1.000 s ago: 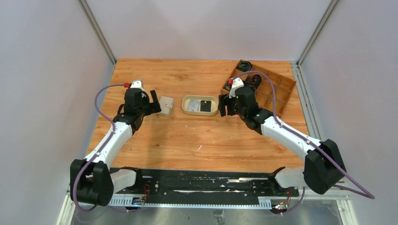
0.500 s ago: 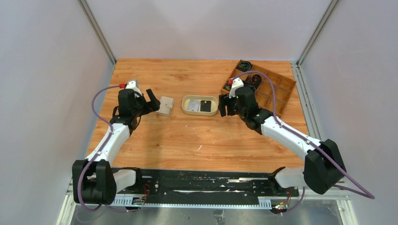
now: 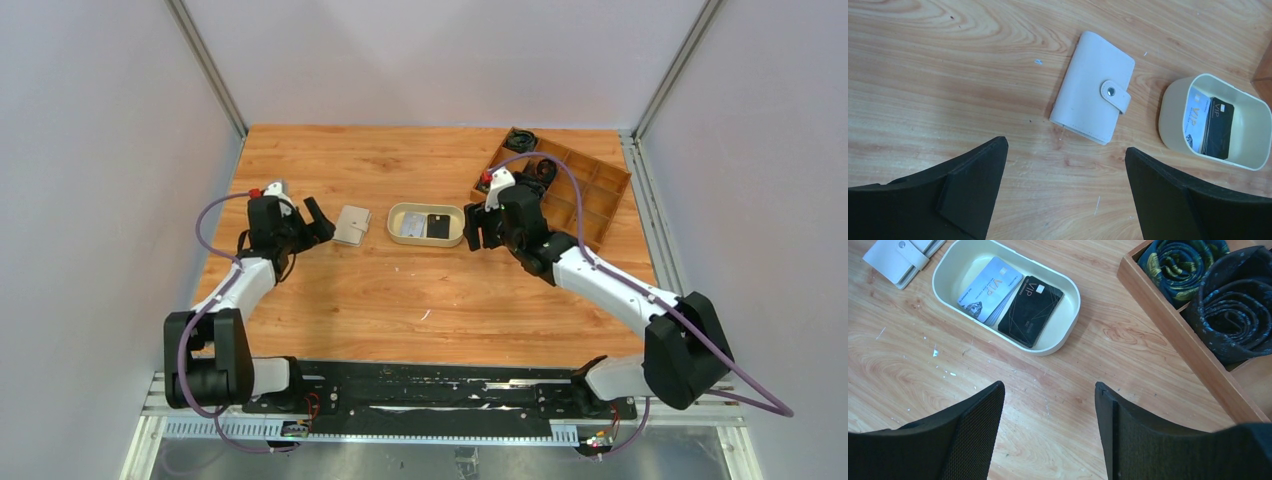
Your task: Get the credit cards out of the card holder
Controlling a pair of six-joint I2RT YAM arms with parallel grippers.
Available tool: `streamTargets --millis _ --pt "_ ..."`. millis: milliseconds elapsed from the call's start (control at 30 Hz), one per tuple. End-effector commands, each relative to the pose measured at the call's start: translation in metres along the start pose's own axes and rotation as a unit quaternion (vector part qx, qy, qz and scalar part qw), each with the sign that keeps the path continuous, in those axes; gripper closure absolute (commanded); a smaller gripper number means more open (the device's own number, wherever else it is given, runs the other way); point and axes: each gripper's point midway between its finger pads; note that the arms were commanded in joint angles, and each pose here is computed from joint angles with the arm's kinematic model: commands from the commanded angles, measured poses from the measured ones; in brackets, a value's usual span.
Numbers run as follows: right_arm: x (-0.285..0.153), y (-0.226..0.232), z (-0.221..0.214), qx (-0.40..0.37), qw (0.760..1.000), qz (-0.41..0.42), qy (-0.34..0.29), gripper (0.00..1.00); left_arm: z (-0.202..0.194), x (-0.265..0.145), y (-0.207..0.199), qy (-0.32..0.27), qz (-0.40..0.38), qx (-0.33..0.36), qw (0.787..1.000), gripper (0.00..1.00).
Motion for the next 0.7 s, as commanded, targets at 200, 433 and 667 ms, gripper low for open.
streamTargets --millis 200,433,667 --pt "0.008 0.005 -0.013 -0.011 1.000 0.011 0.023 0.31 -0.013 0.038 0.011 0.020 0.000 -0.003 1.000 0.10" --pt "0.013 0.004 -0.018 -0.017 0.999 0.011 0.029 0.31 -0.002 0.057 0.007 0.016 -0.015 -0.011 1.000 0.15" --pt "0.017 0.003 -0.022 -0.022 0.999 0.010 0.035 0.31 -0.001 0.077 -0.002 0.031 -0.046 -0.018 0.998 0.29"
Point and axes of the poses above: each gripper's point midway between its finger pads, its own x axis out along the fingers, its own y axis along the line the jaws close on, z = x × y, and after that the axes turned 9 degrees about x, right-handed
